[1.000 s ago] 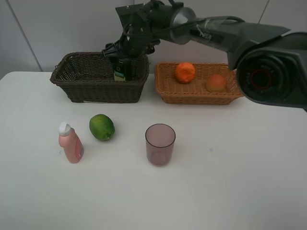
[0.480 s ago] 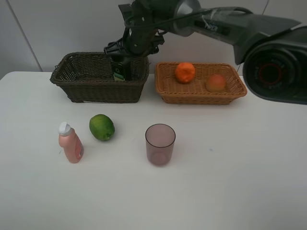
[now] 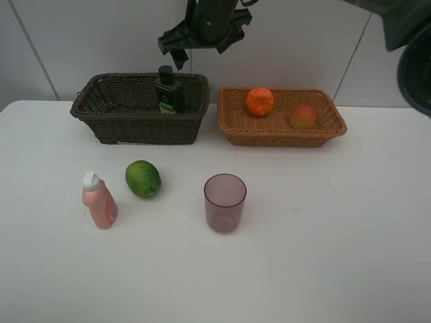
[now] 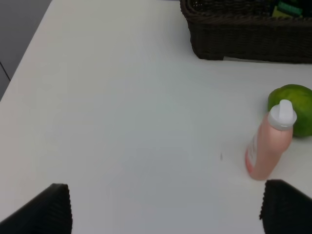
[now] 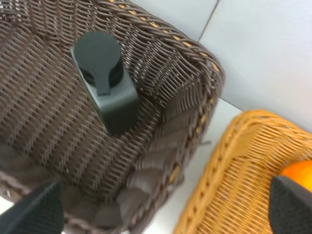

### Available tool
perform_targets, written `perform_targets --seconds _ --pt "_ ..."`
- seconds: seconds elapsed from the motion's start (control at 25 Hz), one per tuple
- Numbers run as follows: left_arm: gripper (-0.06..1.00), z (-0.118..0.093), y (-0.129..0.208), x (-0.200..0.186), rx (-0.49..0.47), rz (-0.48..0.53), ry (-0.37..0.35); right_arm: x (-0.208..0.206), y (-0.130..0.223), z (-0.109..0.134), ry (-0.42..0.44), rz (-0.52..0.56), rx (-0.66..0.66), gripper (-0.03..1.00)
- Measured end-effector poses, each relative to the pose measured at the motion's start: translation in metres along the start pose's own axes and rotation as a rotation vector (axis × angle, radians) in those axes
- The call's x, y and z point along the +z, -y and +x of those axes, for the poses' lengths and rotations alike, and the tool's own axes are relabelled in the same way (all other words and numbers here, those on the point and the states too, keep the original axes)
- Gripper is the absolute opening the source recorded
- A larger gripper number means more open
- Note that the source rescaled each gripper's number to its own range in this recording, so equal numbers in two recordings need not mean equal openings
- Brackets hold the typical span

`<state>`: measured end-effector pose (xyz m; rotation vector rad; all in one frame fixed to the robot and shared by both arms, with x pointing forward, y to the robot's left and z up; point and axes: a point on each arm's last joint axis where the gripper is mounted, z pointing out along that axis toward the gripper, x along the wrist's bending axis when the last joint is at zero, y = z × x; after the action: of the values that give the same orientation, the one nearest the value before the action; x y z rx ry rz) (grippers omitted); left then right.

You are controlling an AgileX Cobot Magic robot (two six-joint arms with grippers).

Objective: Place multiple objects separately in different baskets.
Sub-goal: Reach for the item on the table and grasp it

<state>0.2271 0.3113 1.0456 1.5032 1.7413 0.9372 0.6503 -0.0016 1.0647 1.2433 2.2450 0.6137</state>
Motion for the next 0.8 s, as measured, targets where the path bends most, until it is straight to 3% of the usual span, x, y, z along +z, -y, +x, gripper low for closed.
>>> perform_targets --seconds 0.4,0.8 --pt "1.0 0.0 0.0 0.0 0.0 0.0 0.0 -0.019 0.004 -0.009 0.035 0.07 -0.052 0.88" --pt "1.0 0.0 0.0 0.0 0.0 0.0 0.0 -0.04 -0.001 -0.022 0.039 0.055 -0.153 0.88"
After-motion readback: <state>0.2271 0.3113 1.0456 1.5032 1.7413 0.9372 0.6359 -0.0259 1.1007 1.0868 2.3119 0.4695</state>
